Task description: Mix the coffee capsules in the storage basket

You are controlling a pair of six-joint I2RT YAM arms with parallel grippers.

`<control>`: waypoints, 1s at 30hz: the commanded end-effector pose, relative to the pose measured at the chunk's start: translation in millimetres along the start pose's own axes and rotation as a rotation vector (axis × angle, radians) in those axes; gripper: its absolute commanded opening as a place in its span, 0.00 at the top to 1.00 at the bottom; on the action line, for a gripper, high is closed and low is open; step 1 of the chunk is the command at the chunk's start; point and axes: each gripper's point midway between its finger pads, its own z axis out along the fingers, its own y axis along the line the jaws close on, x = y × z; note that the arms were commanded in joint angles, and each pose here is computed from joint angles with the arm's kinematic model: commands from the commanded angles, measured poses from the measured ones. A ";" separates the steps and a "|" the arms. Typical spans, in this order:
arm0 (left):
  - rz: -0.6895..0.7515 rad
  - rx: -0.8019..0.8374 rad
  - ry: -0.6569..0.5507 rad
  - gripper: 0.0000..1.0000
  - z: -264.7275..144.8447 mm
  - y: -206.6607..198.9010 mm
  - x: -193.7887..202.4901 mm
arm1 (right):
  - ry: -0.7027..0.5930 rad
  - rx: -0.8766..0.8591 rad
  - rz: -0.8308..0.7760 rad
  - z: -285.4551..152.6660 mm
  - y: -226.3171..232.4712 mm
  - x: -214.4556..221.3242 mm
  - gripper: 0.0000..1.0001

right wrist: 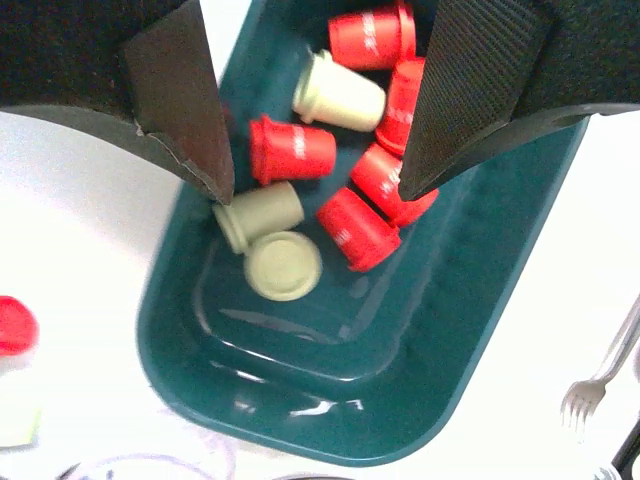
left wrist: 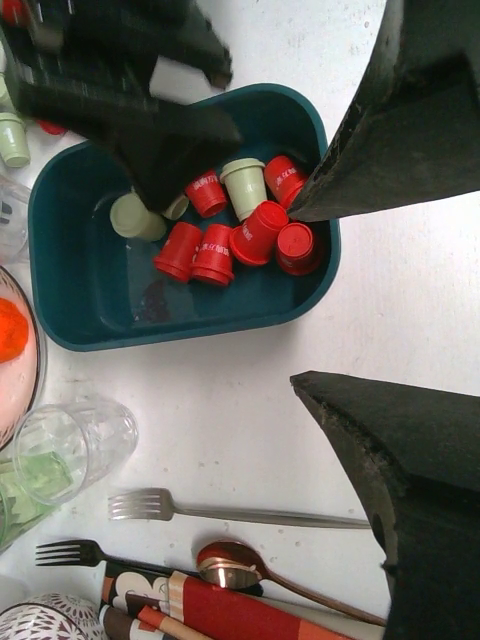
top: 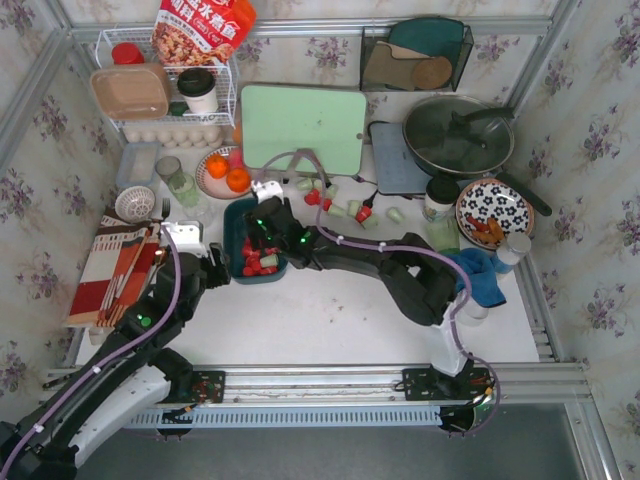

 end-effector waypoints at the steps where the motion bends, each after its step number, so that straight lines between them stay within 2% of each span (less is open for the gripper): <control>1: -0.019 0.011 -0.018 0.35 1.4 -3.7 -5.2 | -0.085 0.058 -0.021 -27.7 -19.6 -24.2 0.26; 9: -0.013 0.096 0.044 0.35 18.2 -29.0 4.0 | -0.234 0.218 -0.030 -105.9 -88.7 -47.3 0.27; 13: -0.005 0.152 0.131 0.35 34.4 -52.7 7.3 | -0.285 0.326 -0.051 -137.1 -134.3 -37.8 0.27; 18: 0.007 0.233 0.211 0.35 56.1 -90.1 -2.2 | -0.351 0.404 0.008 -172.1 -181.3 -24.8 0.26; 22: 0.047 0.272 0.268 0.35 79.1 -124.9 -12.1 | -0.400 0.471 0.090 -190.0 -214.7 -13.4 0.25; 23: 0.055 0.284 0.258 0.35 84.3 -136.8 -24.5 | -0.411 0.493 0.116 -193.3 -224.3 -11.7 0.25; 30: 0.184 0.286 0.368 0.35 144.2 -205.5 -4.6 | -0.411 0.554 0.177 -191.1 -244.9 5.6 0.25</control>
